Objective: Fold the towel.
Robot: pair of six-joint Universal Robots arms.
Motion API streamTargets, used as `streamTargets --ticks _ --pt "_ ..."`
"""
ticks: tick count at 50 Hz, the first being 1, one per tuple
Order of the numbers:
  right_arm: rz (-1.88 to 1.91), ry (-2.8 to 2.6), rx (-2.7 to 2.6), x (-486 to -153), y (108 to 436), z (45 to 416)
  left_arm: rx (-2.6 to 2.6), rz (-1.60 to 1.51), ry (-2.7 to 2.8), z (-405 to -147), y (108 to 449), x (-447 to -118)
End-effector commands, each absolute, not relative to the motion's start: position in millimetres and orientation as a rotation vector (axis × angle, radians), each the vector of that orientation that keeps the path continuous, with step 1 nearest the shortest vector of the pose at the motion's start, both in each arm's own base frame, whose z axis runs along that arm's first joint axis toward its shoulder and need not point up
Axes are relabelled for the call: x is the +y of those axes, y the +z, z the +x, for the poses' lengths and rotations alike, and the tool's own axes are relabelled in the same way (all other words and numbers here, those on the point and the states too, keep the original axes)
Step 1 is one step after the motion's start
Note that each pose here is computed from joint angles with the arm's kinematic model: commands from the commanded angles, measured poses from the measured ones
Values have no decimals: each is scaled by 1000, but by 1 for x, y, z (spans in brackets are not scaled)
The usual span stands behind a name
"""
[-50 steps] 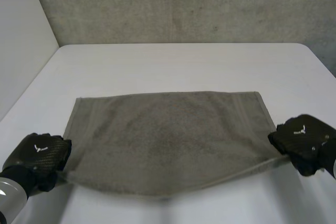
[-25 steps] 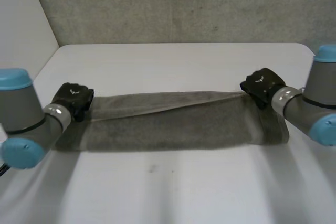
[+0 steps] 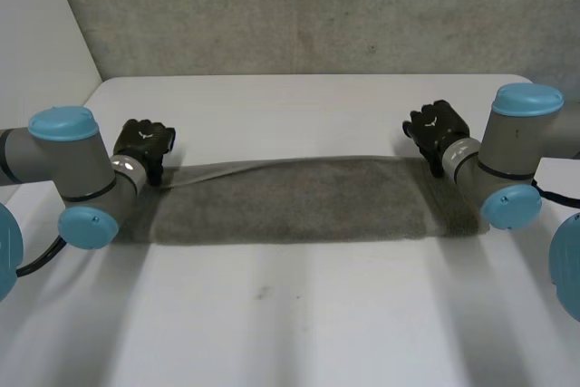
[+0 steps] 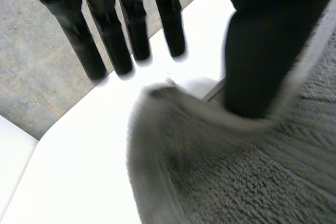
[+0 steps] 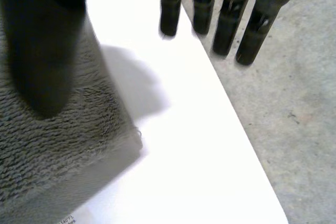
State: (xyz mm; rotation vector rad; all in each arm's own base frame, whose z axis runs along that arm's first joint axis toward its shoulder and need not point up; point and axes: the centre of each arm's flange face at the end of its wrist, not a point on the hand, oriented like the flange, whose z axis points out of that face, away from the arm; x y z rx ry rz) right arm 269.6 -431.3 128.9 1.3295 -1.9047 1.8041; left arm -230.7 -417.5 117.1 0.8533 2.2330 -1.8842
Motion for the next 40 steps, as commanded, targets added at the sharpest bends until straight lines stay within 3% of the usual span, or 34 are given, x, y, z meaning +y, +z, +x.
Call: streamTargets --ticks 1,4,6,9,16,23,28,40 --pt "1235 1884 -1842 -432 171 272 2249 800 -1946 -234 132 -415" --pt "1197 1927 -1842 -430 187 271 2229 760 -2002 -233 155 -413" --pt "1096 2029 -1866 -425 222 267 2223 746 -2022 -232 165 -409" --pt "1012 2103 -1905 -415 248 260 2208 716 -2065 -229 188 -398" --pt "972 2101 -1989 -376 270 248 2198 692 -2105 -220 221 -361" --pt "1017 1963 -2132 -331 247 235 2241 708 -2066 -212 223 -316" --pt "1015 1780 -2294 -307 206 211 2249 692 -2071 -208 212 -300" --pt "969 1730 -2342 -315 150 192 2411 526 -2085 -202 186 -287"
